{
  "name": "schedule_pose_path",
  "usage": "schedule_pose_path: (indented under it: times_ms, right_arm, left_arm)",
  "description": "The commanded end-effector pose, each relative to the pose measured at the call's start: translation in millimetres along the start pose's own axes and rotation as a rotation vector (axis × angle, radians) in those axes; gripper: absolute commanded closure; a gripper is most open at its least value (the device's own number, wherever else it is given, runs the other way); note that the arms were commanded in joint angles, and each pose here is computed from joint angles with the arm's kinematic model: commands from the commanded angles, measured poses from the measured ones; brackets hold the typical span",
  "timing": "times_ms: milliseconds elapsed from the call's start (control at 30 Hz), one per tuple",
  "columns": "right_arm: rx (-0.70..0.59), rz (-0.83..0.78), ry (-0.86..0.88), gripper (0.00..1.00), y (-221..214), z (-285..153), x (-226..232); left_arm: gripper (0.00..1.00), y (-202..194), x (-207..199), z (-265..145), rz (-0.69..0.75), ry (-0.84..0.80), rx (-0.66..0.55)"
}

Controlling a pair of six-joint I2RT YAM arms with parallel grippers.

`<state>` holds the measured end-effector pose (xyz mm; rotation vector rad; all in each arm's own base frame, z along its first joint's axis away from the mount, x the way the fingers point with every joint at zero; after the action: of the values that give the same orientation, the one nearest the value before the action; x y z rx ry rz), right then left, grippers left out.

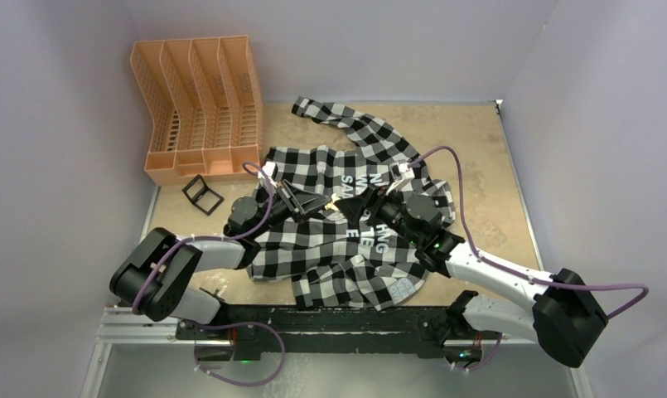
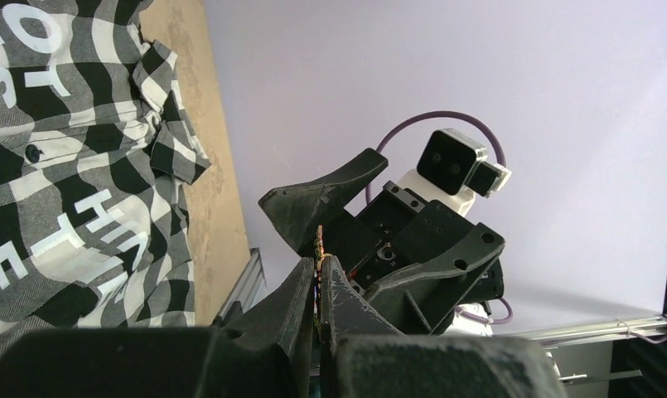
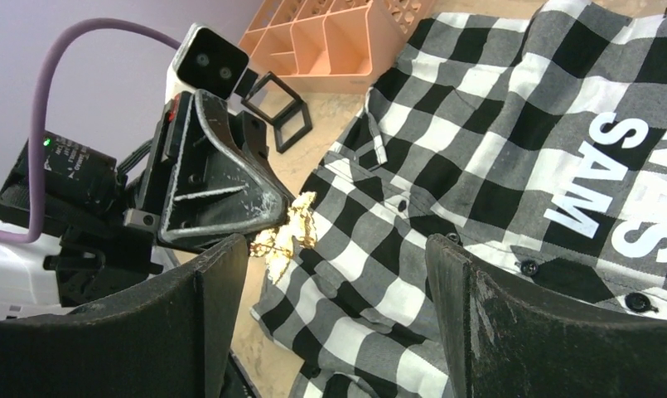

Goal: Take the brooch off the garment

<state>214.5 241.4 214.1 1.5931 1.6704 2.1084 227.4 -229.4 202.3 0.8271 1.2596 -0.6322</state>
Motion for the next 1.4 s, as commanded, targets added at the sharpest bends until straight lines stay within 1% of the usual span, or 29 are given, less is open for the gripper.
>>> schedule_pose_path:
  times_ms: [0, 433, 600, 800, 933, 1133, 1367]
  right_arm:
    - [-0.024, 0.002, 0.035, 0.19, 4, -2, 4]
    - [-0.045, -0.004, 0.011, 0.21, 13, 3, 1]
    - [-0.044, -0.007, 0.024, 0.21, 17, 1, 6]
    - [-0.044, -0.009, -0.003, 0.21, 21, -8, 7]
    - [-0.042, 0.070, -0.025, 0.22, 21, -13, 9]
    - [-0.050, 0.217, 0.000, 0.24, 20, -14, 15]
    - [-0.054, 0.335, 0.059, 0.32, 17, -10, 21]
  left_arm:
    - [1.00, -2, -17, 0, -0.021, -0.097, 0.005]
    - [1.00, -10, -22, 1, -0.022, -0.134, 0.041]
    - [1.00, -10, -20, 1, -0.004, -0.123, 0.037]
    - [1.00, -8, -15, 2, 0.017, -0.090, 0.012]
    - [1.00, -5, -11, 1, 0.012, -0.052, -0.027]
    - [1.00, -2, -10, 2, -0.002, -0.040, -0.059]
    - [1.00, -1, -12, 1, -0.035, -0.044, -0.080]
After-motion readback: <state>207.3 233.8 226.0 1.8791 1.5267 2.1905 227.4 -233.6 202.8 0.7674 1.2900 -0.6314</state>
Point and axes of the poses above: each gripper's point midway between its finger pads, its own z axis out along the fingers, its own x axis along the line the jaws close on, y = z × x, the point moved 6 cm from there along -z, back along the fingers, and after that the axes turned 4 degrees about z, right-handed, at the moved point
